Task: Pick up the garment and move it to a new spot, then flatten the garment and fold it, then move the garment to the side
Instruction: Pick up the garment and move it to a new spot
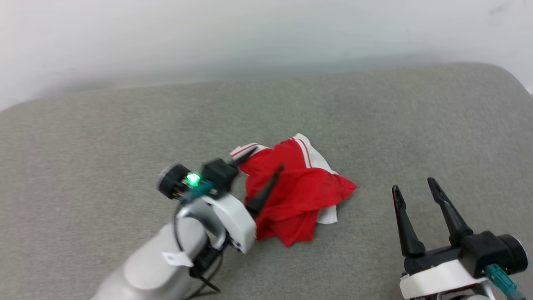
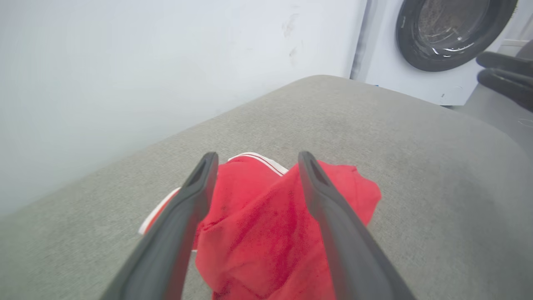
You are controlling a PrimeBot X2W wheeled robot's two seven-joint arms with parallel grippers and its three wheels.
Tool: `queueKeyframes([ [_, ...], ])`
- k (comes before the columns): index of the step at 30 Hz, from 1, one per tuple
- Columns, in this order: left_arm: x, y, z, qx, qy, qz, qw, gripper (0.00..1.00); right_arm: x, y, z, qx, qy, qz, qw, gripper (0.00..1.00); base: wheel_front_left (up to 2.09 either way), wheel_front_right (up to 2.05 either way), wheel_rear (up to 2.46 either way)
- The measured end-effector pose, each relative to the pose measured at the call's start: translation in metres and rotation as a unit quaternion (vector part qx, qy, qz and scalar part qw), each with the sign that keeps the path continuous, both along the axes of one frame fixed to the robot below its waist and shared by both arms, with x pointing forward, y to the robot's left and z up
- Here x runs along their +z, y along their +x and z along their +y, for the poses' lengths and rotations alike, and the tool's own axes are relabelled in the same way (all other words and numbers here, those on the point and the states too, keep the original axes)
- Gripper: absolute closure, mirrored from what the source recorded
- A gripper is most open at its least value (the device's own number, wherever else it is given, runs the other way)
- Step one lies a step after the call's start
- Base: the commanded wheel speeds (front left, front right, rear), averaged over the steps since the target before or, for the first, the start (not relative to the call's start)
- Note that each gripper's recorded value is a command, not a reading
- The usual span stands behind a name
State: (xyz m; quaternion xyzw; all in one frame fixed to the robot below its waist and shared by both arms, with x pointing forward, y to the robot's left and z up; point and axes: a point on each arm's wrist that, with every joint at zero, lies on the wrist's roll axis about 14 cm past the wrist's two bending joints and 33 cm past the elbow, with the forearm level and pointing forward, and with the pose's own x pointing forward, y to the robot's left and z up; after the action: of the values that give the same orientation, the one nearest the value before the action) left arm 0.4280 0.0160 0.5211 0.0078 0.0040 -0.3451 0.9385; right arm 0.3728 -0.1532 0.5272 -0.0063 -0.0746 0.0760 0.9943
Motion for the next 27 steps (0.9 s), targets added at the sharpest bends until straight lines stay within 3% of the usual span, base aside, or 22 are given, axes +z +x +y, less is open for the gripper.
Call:
queueKeyframes([
  [6, 0.055, 0.005, 0.073, 0.118, -0.026, -0.079, 0.989, 0.00, 0.009, -0.006, 0.013, 0.020, -0.005, -0.015, 1.000, 0.00, 0.00, 0.00, 0.00],
  [12, 0.079, -0.027, 0.131, 0.212, -0.057, -0.127, 0.967, 0.00, 0.016, -0.010, 0.023, 0.035, -0.006, -0.026, 0.999, 0.00, 0.00, 0.00, 0.00],
  [17, 0.064, -0.058, 0.148, 0.255, -0.071, -0.120, 0.957, 0.00, 0.015, -0.012, 0.027, 0.042, -0.007, -0.025, 0.999, 0.00, 0.00, 0.00, 0.00],
  [27, 0.038, -0.082, 0.139, 0.261, -0.086, -0.093, 0.957, 0.00, 0.012, -0.013, 0.031, 0.048, -0.004, -0.019, 0.999, 0.00, 0.00, 0.00, 0.00],
])
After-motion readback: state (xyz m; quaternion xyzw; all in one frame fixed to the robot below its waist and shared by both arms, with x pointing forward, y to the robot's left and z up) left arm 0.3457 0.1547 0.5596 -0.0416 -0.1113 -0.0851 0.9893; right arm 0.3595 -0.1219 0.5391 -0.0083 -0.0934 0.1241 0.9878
